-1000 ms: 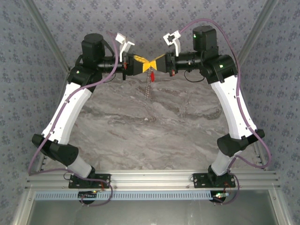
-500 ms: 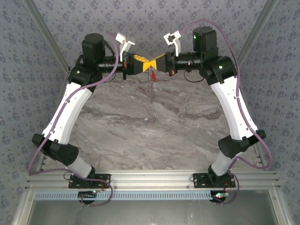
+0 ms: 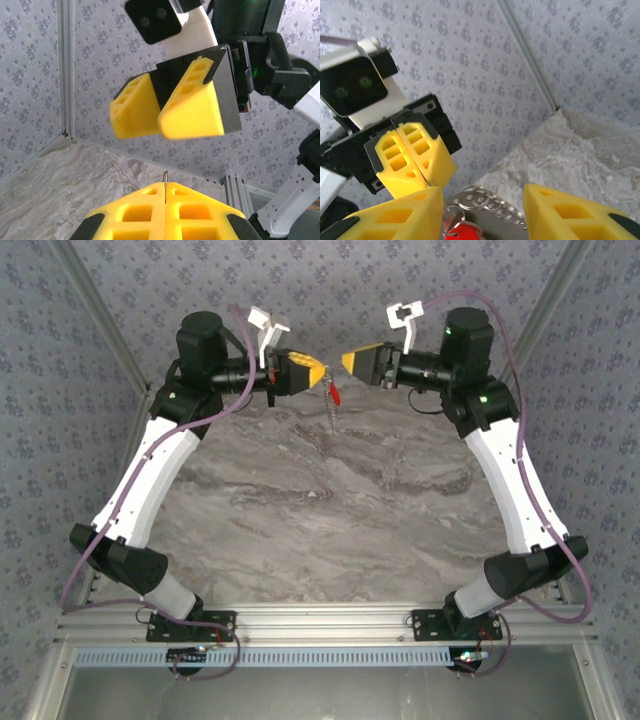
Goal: Put the keys on the keyring
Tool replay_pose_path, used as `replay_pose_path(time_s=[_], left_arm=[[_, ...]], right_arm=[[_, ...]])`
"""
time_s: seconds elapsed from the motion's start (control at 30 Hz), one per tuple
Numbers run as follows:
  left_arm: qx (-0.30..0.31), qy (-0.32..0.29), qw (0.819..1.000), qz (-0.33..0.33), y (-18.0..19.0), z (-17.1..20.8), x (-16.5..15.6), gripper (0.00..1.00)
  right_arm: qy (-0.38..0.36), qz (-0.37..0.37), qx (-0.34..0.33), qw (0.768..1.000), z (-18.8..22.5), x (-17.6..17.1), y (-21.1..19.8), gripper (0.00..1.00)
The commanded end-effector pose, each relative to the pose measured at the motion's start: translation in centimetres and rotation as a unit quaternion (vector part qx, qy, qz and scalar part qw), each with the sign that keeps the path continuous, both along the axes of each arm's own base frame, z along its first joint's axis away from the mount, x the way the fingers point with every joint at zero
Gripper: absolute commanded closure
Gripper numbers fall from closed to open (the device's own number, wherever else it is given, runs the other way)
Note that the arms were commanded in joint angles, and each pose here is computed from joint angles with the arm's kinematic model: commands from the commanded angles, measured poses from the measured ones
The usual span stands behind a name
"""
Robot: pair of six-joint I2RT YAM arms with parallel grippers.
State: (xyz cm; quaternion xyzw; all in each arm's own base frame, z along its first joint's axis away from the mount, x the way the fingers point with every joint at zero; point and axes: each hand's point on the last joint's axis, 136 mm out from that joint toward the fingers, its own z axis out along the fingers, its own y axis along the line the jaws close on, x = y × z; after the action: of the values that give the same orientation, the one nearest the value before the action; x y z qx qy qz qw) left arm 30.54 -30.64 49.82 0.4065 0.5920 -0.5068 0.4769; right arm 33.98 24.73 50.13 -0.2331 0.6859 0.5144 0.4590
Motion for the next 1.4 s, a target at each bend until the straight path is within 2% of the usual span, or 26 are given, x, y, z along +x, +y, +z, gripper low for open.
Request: replay_pose_path(time_s=[0.0,0.47,0.53,0.67,0.73,0.87,1.03,1.17,1.37], left_arm=[[-0.038,-0.043,0.998,0.007,0.7,3.3,-1.4,1.0],[-0.093,-0.043,0.994,0.026,1.0,5.2,-0.9,1.0],[-0.099,-0.043,0.994,0.029,1.1,5.4,-0.8,1.0],[-0.106,-0.043,0.993,0.032,1.1,5.5,-0.7,1.0],[-0.109,-0.043,0.993,0.033,1.2,5.6,-0.7,1.0],[-0.111,-0.043,0.992,0.037,1.3,5.6,-0.6,1.0],[-0.114,-0.045,0.992,0.04,1.4,5.6,-0.6,1.0],[-0.117,-0.045,0.991,0.042,1.5,5.8,-0.5,1.0],[-0.127,-0.044,0.99,0.041,1.9,6.2,-0.5,1.0]], right_arm=[[-0.032,-0.002,0.046,0.998,2.8,-1.2,-0.6,0.51],[0.011,0.043,0.072,0.996,0.2,-1.6,3.5,0.51],[0.017,0.052,0.075,0.996,-0.1,-1.6,4.2,0.55],[0.026,0.071,0.077,0.994,-0.5,-1.7,5.6,0.74],[0.031,0.078,0.077,0.994,-0.7,-1.8,6.0,0.76],[0.038,0.084,0.074,0.993,-1.1,-1.9,6.1,0.68],[0.036,0.071,0.084,0.993,-0.6,-1.8,4.6,0.5],[0.031,0.056,0.096,0.993,0.1,-1.8,2.7,0.45],[0.018,0.017,0.13,0.991,1.9,-1.6,-1.3,0.43]])
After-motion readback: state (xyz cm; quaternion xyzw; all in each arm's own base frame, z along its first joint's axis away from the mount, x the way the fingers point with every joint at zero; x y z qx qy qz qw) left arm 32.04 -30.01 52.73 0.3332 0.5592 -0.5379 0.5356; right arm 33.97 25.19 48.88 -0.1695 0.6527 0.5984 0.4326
